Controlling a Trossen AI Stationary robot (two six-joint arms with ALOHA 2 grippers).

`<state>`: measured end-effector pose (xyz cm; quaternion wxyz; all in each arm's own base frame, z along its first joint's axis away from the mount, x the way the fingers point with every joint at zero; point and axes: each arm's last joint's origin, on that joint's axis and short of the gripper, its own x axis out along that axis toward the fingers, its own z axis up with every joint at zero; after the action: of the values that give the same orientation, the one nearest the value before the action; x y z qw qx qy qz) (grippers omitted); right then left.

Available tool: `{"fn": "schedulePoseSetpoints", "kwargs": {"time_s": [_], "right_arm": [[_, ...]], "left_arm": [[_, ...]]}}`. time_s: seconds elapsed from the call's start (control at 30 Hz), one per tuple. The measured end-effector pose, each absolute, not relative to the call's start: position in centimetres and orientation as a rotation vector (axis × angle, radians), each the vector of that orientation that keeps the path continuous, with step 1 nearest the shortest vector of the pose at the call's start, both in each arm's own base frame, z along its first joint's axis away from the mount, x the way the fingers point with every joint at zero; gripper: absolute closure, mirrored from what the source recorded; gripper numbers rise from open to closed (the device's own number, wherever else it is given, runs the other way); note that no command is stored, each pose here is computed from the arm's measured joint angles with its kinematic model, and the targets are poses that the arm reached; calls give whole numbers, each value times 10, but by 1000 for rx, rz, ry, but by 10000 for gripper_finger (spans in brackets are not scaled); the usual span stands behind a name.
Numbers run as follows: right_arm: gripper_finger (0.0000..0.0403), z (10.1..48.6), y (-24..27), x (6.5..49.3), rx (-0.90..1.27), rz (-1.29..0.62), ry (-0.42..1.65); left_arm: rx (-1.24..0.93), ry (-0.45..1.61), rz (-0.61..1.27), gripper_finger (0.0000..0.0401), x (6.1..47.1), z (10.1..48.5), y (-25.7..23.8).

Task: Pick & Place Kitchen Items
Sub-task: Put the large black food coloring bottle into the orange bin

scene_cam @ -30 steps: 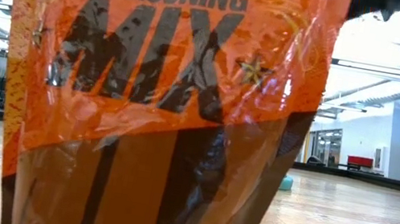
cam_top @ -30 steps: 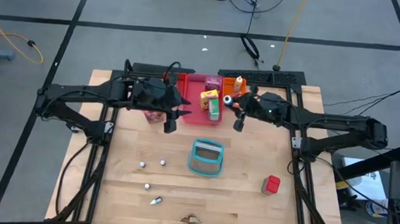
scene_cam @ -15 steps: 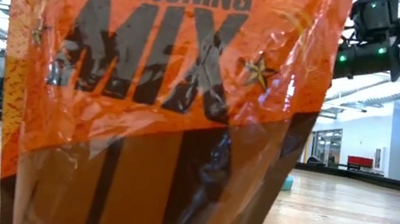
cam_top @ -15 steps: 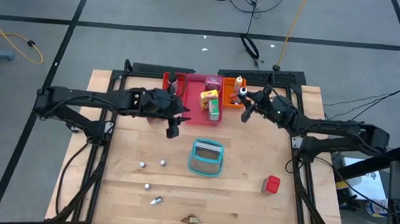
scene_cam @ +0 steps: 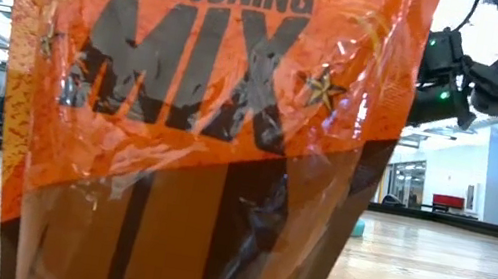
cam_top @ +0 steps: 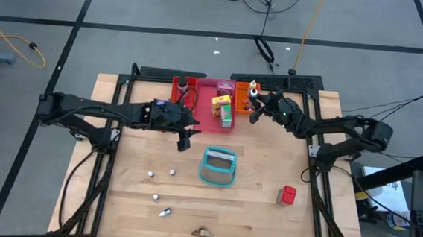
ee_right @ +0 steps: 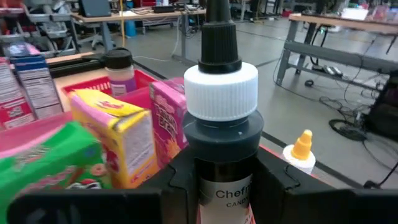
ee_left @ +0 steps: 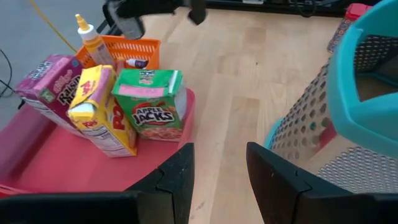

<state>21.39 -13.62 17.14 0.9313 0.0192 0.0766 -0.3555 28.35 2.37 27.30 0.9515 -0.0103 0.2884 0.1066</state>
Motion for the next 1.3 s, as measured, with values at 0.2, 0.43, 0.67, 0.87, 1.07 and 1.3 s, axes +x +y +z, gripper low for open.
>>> {"fn": "schedulePoseSetpoints", "kwargs": {"time_s": [0.2, 0.43, 0.67, 0.87, 1.07, 1.3], "right_arm": [[314, 152, -145, 220, 69, -743, 142], [314, 133, -154, 236, 89, -718, 176], [314, 120, -163, 251, 112, -694, 200], [314, 112, -167, 257, 121, -694, 221], [295, 110, -168, 259, 121, -693, 226], [230, 110, -166, 260, 142, -648, 218]], "left_arm": [[-19, 583, 200, 256, 284, 272, 18], [-7, 577, 204, 256, 284, 273, 19], [-4, 573, 215, 256, 284, 273, 19], [-3, 574, 215, 256, 284, 273, 19], [3, 574, 213, 256, 284, 273, 19], [3, 575, 213, 256, 284, 273, 19]]}}
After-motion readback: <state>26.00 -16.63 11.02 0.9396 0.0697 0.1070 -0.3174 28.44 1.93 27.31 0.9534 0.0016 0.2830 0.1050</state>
